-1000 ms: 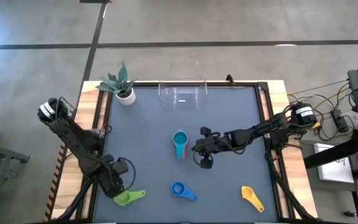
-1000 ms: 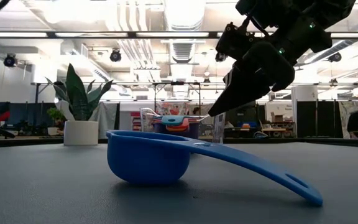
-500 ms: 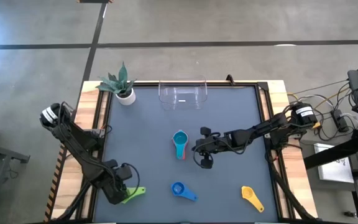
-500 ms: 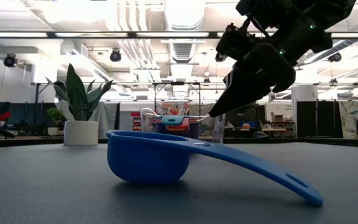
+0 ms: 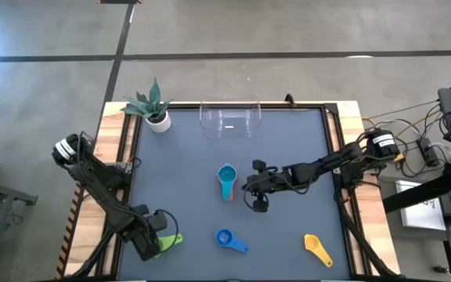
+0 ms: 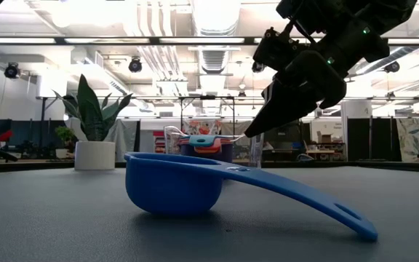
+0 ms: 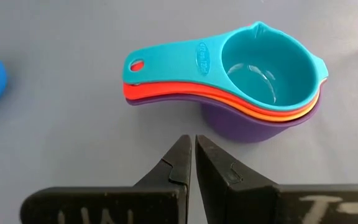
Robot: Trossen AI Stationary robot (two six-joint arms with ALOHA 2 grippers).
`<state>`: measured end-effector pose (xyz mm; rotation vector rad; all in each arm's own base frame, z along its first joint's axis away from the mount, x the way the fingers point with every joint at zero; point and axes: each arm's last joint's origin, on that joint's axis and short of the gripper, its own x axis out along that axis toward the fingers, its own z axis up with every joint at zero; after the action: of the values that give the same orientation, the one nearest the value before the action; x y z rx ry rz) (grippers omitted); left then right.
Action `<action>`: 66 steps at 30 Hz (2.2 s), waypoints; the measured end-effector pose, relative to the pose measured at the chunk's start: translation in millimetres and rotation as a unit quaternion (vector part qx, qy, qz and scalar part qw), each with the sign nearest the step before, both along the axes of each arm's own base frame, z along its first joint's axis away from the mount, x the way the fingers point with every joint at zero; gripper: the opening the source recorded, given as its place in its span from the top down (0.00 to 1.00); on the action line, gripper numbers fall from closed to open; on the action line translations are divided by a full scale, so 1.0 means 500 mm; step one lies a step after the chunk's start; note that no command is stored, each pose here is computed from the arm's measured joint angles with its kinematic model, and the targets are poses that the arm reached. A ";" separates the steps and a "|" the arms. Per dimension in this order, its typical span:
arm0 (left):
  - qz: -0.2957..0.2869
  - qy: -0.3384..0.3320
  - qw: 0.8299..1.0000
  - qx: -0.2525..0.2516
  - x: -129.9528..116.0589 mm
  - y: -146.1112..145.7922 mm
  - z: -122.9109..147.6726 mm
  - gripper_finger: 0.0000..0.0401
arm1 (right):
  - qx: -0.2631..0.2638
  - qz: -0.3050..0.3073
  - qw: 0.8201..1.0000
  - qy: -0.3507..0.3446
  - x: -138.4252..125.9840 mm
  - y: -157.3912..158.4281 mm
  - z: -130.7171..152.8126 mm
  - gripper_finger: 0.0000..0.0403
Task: Nest measuring cups in basket
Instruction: Stack the green measuring cup on top of the light blue measuring cup
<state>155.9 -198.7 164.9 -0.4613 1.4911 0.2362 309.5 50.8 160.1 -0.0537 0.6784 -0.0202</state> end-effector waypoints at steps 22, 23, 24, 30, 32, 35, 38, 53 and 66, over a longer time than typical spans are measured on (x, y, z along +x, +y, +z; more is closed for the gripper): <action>-0.089 -0.058 0.989 0.100 0.067 0.086 0.091 1.00 | -0.011 0.002 1.000 -0.002 -0.005 -0.001 0.009 0.97; -0.101 -0.070 0.986 0.112 0.079 0.098 0.104 1.00 | -0.012 0.001 1.000 0.002 -0.007 -0.002 0.011 0.97; -0.112 -0.084 0.983 0.122 0.092 0.112 0.117 1.00 | -0.015 -0.001 1.000 0.005 -0.010 -0.003 0.013 0.97; -0.179 -0.139 0.959 0.173 0.167 0.219 0.182 1.00 | -0.025 -0.024 0.999 0.000 -0.032 -0.006 0.030 0.97; -0.198 -0.155 0.951 0.180 0.195 0.265 0.202 1.00 | -0.026 -0.026 0.999 -0.007 -0.043 -0.007 0.033 0.97; -0.223 -0.194 0.939 0.175 0.232 0.331 0.230 1.00 | -0.026 -0.046 0.998 -0.017 -0.070 -0.013 0.035 0.97; -0.249 -0.228 0.925 0.175 0.257 0.389 0.250 1.00 | -0.017 -0.060 0.998 -0.029 -0.102 -0.020 0.031 0.97; -0.343 -0.212 0.907 0.124 0.412 0.508 0.163 1.00 | 0.028 -0.101 0.989 -0.106 -0.201 -0.041 0.036 0.97; -0.344 -0.176 0.916 0.106 0.468 0.542 0.117 0.89 | 0.015 -0.107 0.988 -0.106 -0.210 -0.044 0.041 0.97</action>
<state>389.9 72.2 223.5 0.2053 1.1717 -0.2359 204.5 28.7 180.7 0.0499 0.4681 -0.2194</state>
